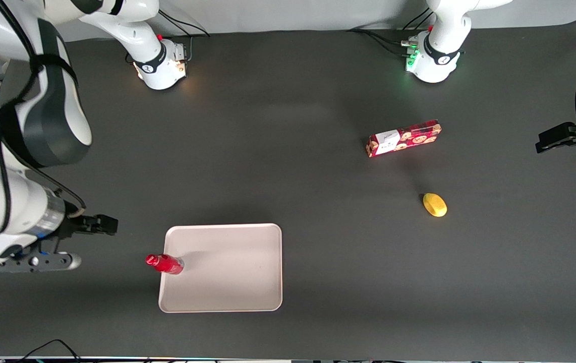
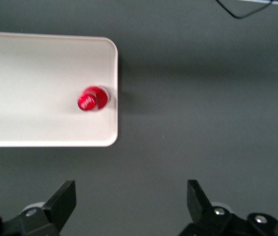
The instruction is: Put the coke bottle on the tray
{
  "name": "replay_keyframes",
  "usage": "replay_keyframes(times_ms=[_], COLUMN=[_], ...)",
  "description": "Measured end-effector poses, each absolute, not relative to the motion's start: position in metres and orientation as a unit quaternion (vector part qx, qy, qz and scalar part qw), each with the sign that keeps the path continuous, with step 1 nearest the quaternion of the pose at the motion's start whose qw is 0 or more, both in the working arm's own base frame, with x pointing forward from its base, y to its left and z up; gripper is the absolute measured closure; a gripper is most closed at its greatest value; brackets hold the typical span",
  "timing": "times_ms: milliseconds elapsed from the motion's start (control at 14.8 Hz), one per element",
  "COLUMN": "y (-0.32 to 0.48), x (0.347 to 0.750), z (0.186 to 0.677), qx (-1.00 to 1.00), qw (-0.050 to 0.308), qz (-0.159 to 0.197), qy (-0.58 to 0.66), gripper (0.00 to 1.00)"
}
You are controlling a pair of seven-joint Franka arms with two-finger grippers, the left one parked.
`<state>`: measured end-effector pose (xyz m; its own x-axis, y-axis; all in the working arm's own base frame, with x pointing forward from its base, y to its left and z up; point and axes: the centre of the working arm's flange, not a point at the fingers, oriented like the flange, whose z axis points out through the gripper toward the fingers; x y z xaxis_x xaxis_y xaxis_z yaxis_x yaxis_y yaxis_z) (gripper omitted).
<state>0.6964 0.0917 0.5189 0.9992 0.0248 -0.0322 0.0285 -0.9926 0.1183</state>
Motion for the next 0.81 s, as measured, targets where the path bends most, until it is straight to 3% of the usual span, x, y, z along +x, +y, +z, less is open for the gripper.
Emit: replay_keyframes(times_ms=[203,338,608,811], y=[0.070,0.049,-0.006,-0.016], x=[0.664,0.637,0.586,0.552], z=[0.521,0.532,0.563,0.573], qx=[0.997,0.997,0.999,0.999], qw=[0.066,0.046,-0.002,-0.013], qz=[-0.044,-0.055,-0.044,-0.027], qy=[0.010,0.000,-0.016,-0.017], gripper=[0.00,0.00,0.00,0.00])
